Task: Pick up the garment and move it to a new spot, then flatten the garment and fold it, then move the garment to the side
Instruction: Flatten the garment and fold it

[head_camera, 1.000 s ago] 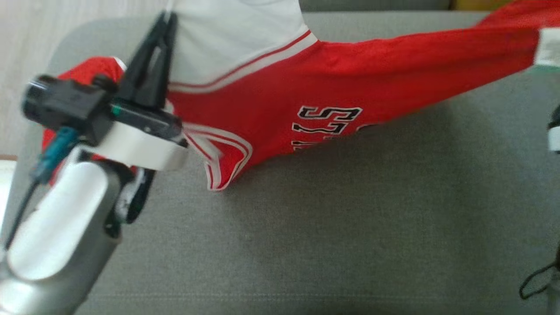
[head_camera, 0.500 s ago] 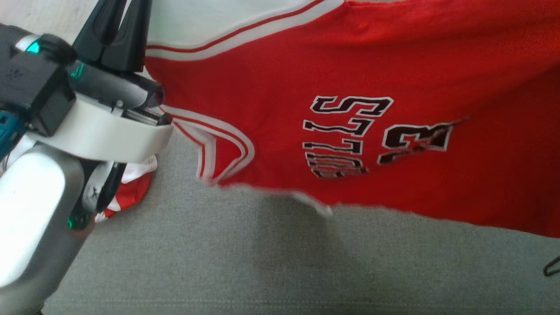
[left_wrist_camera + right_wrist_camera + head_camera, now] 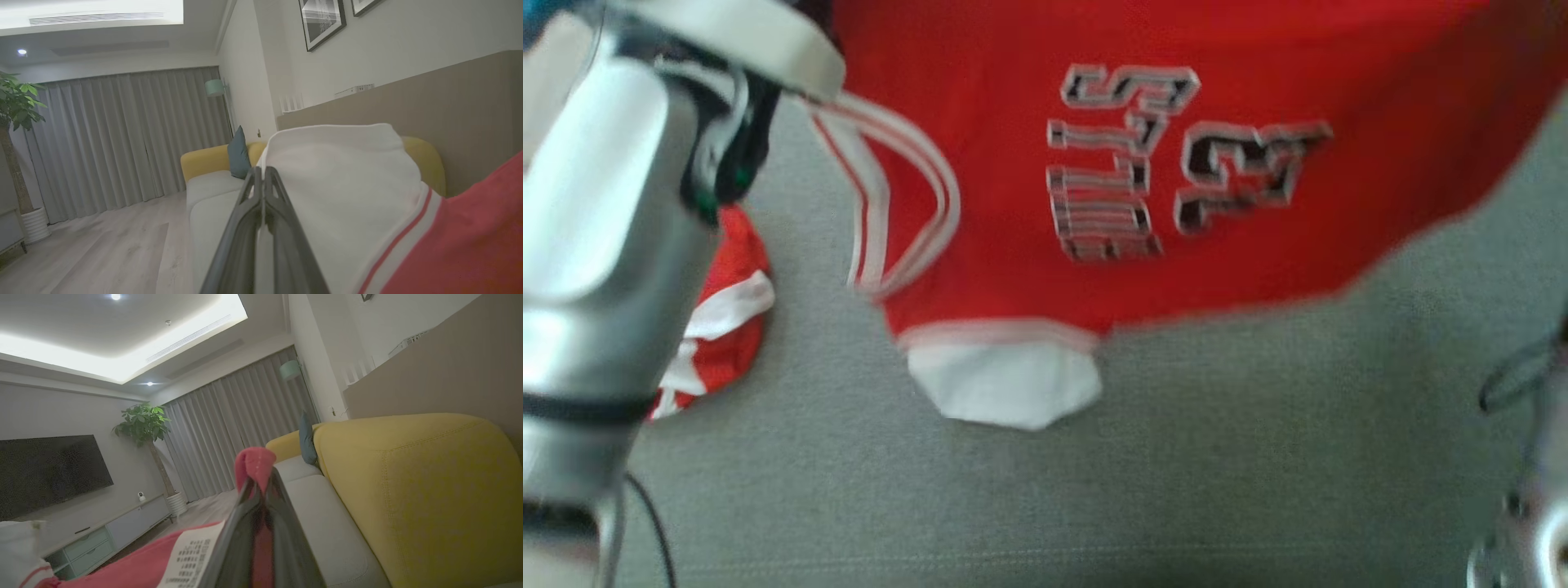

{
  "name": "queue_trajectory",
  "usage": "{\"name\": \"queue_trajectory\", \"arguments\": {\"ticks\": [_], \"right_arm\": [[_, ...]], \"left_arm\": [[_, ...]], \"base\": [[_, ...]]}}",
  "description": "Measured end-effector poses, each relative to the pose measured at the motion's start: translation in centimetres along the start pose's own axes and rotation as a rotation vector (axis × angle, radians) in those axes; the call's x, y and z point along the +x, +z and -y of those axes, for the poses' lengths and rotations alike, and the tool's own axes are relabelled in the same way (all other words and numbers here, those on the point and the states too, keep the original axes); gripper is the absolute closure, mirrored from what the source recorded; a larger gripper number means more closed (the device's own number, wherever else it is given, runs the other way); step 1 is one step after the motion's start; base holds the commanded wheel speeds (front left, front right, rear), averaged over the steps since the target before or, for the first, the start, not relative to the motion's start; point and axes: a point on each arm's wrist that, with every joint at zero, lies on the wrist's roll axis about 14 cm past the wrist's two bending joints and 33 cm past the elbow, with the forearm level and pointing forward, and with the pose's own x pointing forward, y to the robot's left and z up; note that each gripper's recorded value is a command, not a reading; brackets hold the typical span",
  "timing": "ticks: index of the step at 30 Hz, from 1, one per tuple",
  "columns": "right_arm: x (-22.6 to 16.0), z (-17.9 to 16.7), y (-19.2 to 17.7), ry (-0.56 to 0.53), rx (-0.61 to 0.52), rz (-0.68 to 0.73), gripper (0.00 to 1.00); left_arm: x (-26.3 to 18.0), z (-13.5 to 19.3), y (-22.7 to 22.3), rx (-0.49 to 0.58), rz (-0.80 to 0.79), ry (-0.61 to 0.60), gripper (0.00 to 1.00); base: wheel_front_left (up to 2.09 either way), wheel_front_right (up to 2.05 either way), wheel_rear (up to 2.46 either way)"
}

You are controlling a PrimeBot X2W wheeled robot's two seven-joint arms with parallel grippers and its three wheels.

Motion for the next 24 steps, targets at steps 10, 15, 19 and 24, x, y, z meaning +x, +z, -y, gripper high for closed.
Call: {"name": "queue_trajectory", "arguments": {"ticks": [10,15,19,24], "right_arm": [[6.7,-1.2,-0.7,0.021,0.014,0.078,1.00],[9.5,-1.3,-4.1,0.018,-0.002,0.025,1.00],[9.5,0.7,-11.6,-0.037,-0.011,-0.146,1.00],[8.4,1.8,-19.1,-0.056,-0.013,-0.307,1.00]], "left_arm": [[6.7,-3.3,-2.6,0.027,-0.030,0.079,1.00],[8.3,-2.8,-5.4,-0.033,-0.076,0.082,1.00],[6.7,-2.2,-12.1,-0.111,-0.216,0.094,1.00],[2.4,-0.6,-20.6,-0.204,-0.407,0.109,1.00]], "base": [[0.00,0.00,0.00],[0.00,0.00,0.00],[0.00,0.00,0.00],[0.00,0.00,0.00]]}}
